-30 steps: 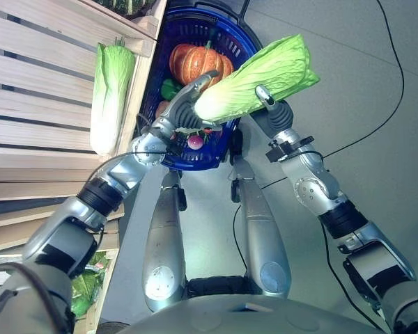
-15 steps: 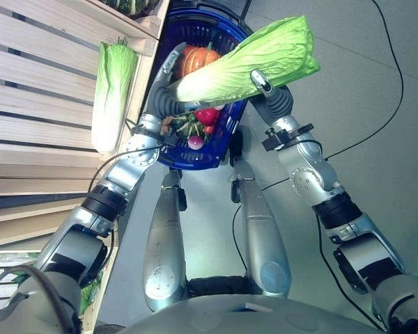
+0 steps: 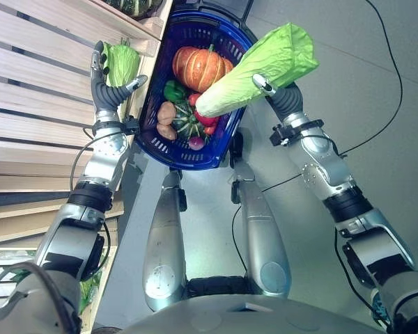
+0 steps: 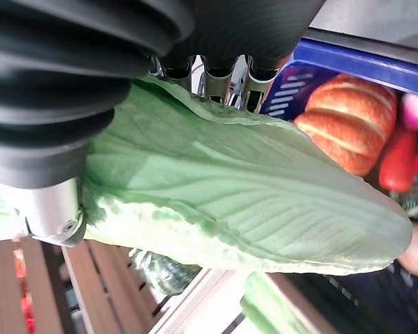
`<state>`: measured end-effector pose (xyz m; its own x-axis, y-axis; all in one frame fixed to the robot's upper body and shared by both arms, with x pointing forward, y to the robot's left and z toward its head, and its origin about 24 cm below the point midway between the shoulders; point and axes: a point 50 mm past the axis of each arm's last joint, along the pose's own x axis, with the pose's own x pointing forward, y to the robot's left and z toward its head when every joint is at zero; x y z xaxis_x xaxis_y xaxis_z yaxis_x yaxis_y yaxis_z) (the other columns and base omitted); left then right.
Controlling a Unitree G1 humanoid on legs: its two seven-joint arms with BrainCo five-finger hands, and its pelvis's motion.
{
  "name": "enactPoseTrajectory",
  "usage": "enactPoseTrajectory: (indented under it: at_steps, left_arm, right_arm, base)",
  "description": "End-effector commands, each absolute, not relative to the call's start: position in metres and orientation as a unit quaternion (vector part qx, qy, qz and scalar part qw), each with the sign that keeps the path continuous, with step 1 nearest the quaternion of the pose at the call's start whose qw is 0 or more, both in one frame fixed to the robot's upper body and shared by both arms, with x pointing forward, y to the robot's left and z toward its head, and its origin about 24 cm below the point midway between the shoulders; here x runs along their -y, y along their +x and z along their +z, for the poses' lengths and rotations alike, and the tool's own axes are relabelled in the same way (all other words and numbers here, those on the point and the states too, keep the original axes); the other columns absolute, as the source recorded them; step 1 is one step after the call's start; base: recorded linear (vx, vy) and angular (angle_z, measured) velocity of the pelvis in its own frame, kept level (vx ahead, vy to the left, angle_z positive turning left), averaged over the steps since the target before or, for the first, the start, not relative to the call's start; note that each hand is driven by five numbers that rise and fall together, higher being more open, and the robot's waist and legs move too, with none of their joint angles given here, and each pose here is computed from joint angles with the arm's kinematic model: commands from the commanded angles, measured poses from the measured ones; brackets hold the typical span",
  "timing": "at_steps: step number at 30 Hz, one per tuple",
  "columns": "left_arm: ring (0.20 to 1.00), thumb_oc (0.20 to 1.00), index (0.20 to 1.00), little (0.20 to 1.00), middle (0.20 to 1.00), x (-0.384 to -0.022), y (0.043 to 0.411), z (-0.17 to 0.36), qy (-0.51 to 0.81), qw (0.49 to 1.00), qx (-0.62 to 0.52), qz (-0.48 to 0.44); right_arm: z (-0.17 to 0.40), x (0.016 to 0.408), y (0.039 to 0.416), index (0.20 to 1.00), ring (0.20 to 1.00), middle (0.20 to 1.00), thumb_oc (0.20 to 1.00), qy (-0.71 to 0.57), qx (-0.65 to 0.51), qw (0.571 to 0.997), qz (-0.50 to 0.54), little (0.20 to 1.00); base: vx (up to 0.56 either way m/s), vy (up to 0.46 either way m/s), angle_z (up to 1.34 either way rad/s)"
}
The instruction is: Pick up fruits and vegetables into the basket
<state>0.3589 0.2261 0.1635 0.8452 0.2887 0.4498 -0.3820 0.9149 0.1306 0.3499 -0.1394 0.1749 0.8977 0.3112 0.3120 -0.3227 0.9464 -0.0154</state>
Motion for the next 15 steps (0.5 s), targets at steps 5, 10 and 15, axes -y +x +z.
enactPoseTrajectory:
  at_steps: [5,10,15]
  left_arm:
    - [1.000,1.000,1.000,1.000,1.000,-0.239,0.365,0.178,0.104,0.948,0.220,0.202]
    - [1.000,1.000,1.000,1.000,1.000,-0.244,0.370,0.182,0.111,0.950,0.209,0.204]
    - [1.000,1.000,1.000,1.000,1.000,-0.242,0.375,0.185,0.118,0.951,0.207,0.195]
  right_arm:
    - [0.198,0.130,0.360,0.200,0.200,0.200,0.200,-0.010,0.165,0.971,0.174,0.200]
    - [0.196,0.130,0.375,0.200,0.200,0.200,0.200,-0.041,0.116,0.979,0.160,0.200]
    - [0.191,0.133,0.392,0.200,0.200,0.200,0.200,-0.072,0.056,0.985,0.144,0.200]
  base:
    - [0.00,-0.004,0.01]
    - [0.00,-0.005,0.04]
    - [0.01,-0.008,0.06]
